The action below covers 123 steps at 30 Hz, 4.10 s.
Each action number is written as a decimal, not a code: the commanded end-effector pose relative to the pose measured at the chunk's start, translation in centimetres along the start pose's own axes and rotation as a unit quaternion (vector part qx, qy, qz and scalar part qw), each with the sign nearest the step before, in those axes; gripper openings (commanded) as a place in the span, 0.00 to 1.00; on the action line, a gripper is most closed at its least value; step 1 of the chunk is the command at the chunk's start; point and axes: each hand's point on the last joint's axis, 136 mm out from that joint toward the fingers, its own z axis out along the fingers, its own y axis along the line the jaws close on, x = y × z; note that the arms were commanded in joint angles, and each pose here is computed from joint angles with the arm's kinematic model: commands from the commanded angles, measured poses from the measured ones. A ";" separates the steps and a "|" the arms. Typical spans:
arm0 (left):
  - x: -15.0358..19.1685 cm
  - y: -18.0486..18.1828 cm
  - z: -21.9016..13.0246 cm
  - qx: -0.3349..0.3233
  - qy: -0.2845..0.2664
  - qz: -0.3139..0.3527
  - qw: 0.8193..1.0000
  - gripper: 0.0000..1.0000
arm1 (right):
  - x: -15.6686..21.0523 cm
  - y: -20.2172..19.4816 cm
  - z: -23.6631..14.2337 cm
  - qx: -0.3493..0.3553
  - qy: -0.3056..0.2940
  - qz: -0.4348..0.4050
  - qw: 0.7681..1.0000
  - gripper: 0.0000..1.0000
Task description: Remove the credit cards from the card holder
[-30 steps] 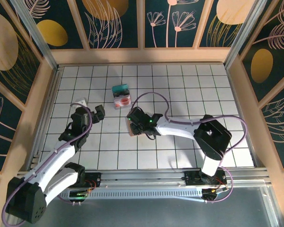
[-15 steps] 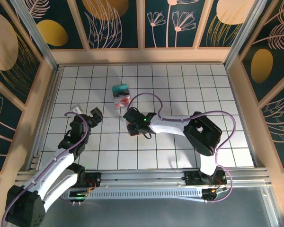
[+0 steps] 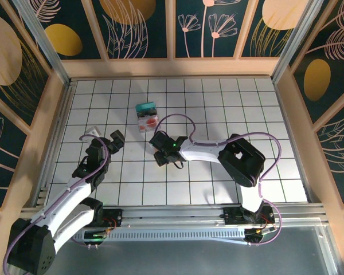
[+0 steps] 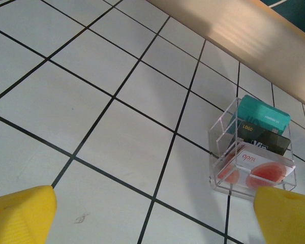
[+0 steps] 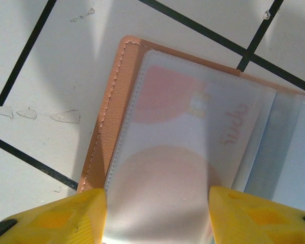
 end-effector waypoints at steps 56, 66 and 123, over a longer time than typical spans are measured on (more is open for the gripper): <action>8.8 -11.7 0.8 0.142 0.120 0.175 0.967 0.99 | -4.3 -3.1 -5.1 -0.200 -0.091 0.190 0.957 0.15; 13.1 -13.8 3.7 0.106 0.138 0.236 0.956 0.99 | -4.2 -3.4 -5.4 -0.215 -0.095 0.198 0.952 0.17; 10.2 -12.3 3.6 0.029 0.141 0.059 0.988 0.99 | -2.3 -11.2 -11.8 0.038 -0.174 0.263 0.948 0.33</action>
